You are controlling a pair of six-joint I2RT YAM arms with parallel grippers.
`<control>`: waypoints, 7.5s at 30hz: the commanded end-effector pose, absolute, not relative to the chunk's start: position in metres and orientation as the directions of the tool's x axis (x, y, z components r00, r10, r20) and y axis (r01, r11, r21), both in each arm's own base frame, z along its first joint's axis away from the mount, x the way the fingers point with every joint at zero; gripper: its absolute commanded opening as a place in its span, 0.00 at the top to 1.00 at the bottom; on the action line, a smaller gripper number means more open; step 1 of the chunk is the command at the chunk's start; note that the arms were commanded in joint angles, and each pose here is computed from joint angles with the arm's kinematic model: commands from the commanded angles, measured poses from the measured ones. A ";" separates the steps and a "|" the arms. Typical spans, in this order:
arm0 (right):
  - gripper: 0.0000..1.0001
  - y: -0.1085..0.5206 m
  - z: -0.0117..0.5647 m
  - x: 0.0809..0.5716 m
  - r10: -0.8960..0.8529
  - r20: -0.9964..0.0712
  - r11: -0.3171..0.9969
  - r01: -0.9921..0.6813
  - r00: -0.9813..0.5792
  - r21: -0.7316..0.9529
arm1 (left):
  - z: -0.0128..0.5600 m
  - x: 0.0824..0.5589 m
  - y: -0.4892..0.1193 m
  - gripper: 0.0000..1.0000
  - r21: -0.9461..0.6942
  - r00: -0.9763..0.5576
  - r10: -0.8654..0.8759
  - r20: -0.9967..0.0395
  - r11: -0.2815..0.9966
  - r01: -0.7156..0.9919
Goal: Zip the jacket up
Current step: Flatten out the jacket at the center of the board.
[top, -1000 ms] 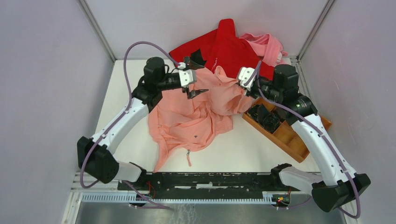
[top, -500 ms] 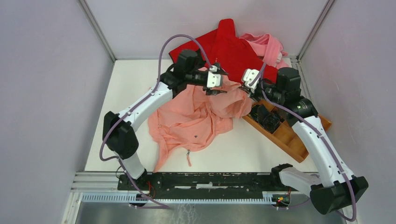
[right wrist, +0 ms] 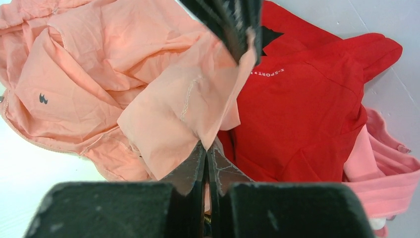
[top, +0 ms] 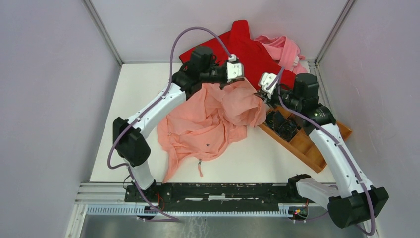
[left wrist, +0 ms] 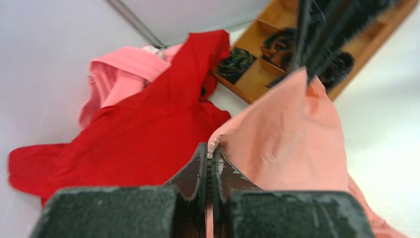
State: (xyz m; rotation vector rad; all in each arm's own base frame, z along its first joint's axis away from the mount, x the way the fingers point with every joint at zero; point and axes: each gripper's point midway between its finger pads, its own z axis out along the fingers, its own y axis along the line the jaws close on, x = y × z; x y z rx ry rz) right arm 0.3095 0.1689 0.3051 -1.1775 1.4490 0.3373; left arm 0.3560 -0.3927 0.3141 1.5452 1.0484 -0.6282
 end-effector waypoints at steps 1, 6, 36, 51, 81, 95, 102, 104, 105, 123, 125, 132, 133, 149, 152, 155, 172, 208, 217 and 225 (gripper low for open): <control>0.91 0.163 0.311 0.323 -0.442 -0.879 0.507 -0.759 0.179 -0.409 | 0.394 0.371 -0.385 0.98 0.422 0.379 0.202 -0.903 0.247 0.872; 0.65 0.166 0.296 0.336 -0.396 -0.912 0.564 -0.756 0.108 -0.334 | 0.445 0.374 -0.380 0.98 0.344 0.325 0.116 -0.939 0.360 0.867; 0.23 0.164 0.242 0.381 -0.249 -0.967 0.686 -0.697 0.047 -0.210 | 0.567 0.358 -0.326 0.98 0.271 0.354 -0.021 -0.935 0.602 0.751; 0.77 0.181 0.264 0.423 -0.203 -0.974 0.666 -0.715 0.098 -0.211 | 0.585 0.338 -0.303 0.98 0.270 0.371 -0.029 -0.928 0.634 0.725; 1.00 0.135 0.736 0.300 -0.111 -0.591 0.801 -0.281 0.799 -0.529 | 0.777 0.212 -0.088 0.98 -0.061 0.726 -0.311 -0.613 0.935 0.349; 1.00 0.132 0.702 0.340 -0.142 -0.688 0.821 -0.304 0.711 -0.484 | 0.721 0.265 -0.108 0.98 -0.063 0.609 -0.241 -0.755 0.952 0.299; 1.00 0.146 0.595 0.406 -0.168 -0.843 0.804 -0.424 0.511 -0.417 | 0.592 0.348 -0.103 0.98 -0.082 0.394 -0.103 -0.914 0.994 0.069; 1.00 0.150 0.567 0.422 -0.169 -0.873 0.803 -0.449 0.458 -0.392 | 0.540 0.379 -0.098 0.98 -0.093 0.295 -0.103 -0.950 0.995 0.046; 1.00 0.153 0.554 0.429 -0.175 -0.884 0.805 -0.454 0.434 -0.382 | 0.519 0.394 -0.096 0.98 -0.116 0.251 -0.125 -0.960 0.992 0.049; 1.00 0.113 0.503 0.511 -0.196 -0.933 0.979 0.004 0.301 -0.205 | 0.413 0.544 -0.086 0.98 -0.142 0.039 -0.138 -0.990 0.980 -0.139; 1.00 0.114 0.512 0.509 -0.183 -0.930 0.981 0.002 0.319 -0.193 | 0.426 0.548 -0.086 0.98 -0.165 0.069 -0.157 -0.985 0.977 -0.138; 1.00 0.127 0.529 0.502 -0.154 -0.922 0.978 -0.080 0.354 -0.194 | 0.459 0.550 -0.092 0.98 -0.195 0.151 -0.180 -0.972 0.977 -0.090; 1.00 0.132 0.526 0.502 -0.150 -0.925 0.974 -0.106 0.350 -0.198 | 0.457 0.551 -0.093 0.98 -0.189 0.147 -0.175 -0.973 0.978 -0.084; 0.98 0.207 0.434 0.489 -0.103 -0.970 0.823 -0.529 0.219 -0.207 | 0.356 0.576 -0.126 0.98 -0.156 -0.086 -0.154 -0.984 0.988 0.014; 0.98 0.213 0.430 0.487 -0.099 -0.971 0.803 -0.559 0.217 -0.207 | 0.356 0.580 -0.111 0.98 -0.152 -0.059 -0.156 -0.986 0.986 -0.070; 0.97 0.221 0.431 0.486 -0.091 -0.971 0.786 -0.582 0.222 -0.207 | 0.362 0.583 -0.091 0.98 -0.158 -0.018 -0.162 -0.987 0.977 -0.144; 0.91 0.251 0.437 0.462 -0.123 -0.950 0.633 -0.714 0.288 -0.299 | 0.357 0.575 -0.071 0.98 -0.170 -0.048 -0.174 -0.984 0.982 -0.082; 0.92 0.128 0.350 0.453 -0.179 -0.983 0.868 -0.476 -0.029 -0.144 | 0.410 0.415 -0.238 0.98 -0.274 -0.069 -0.273 -0.960 0.851 0.447; 0.87 0.076 0.288 0.458 -0.200 -0.967 0.897 -0.427 -0.155 -0.117 | 0.330 0.443 -0.293 0.98 -0.244 -0.236 -0.170 -0.957 0.911 0.332; 0.62 0.060 0.295 0.432 -0.187 -0.977 0.859 -0.499 -0.106 -0.111 | 0.285 0.442 -0.352 0.98 -0.336 -0.387 -0.152 -0.909 0.816 0.470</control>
